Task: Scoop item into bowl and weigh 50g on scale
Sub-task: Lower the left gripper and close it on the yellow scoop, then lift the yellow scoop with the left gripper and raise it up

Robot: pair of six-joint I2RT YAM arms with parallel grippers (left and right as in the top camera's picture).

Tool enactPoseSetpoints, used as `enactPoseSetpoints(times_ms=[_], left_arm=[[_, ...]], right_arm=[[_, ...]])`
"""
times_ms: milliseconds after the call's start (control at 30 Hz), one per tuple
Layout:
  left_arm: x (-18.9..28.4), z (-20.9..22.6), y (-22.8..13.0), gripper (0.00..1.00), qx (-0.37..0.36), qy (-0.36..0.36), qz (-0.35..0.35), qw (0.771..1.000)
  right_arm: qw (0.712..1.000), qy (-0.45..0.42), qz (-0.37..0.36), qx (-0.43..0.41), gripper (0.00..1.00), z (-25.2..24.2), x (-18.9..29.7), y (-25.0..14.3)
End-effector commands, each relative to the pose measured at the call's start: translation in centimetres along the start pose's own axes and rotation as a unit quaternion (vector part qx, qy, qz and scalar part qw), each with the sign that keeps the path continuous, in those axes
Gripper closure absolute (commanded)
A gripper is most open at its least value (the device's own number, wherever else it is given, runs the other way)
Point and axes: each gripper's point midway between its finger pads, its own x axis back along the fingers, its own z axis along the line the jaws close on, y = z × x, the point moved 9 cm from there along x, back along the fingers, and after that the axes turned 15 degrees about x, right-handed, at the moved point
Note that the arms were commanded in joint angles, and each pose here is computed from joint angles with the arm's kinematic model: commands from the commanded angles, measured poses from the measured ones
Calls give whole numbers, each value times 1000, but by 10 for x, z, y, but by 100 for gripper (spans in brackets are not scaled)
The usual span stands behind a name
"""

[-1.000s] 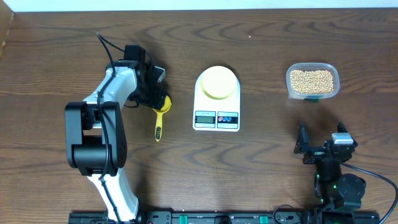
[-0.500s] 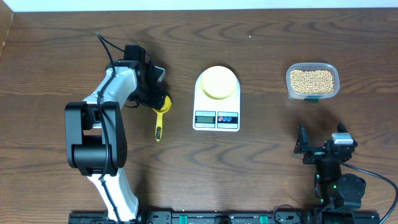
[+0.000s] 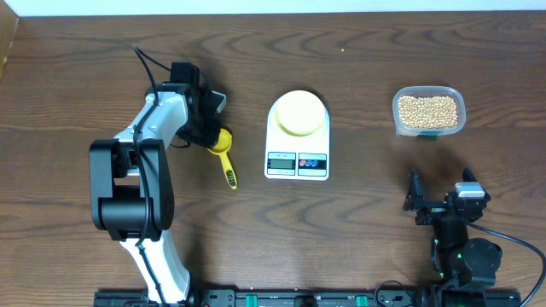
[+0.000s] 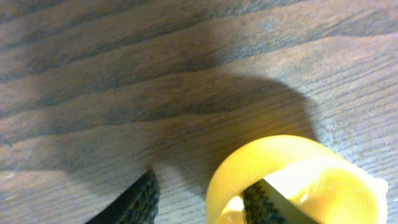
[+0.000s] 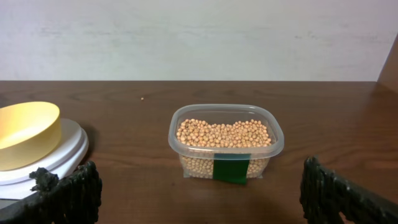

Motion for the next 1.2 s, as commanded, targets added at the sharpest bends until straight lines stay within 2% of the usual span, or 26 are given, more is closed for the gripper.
enactPoseSetpoints(times_ms=[0,367,1167], left_arm=[[-9,2,-6,62,8,-2,17,1000],[-9,2,-6,93,8,-2,17,1000],[-4,1,-8,93,8,-2,18,1000]], right_arm=[[1000,0,1,-5,1,1,0,0],[1000,0,1,-5,1,1,0,0],[1000,0,1,-5,1,1,0,0]])
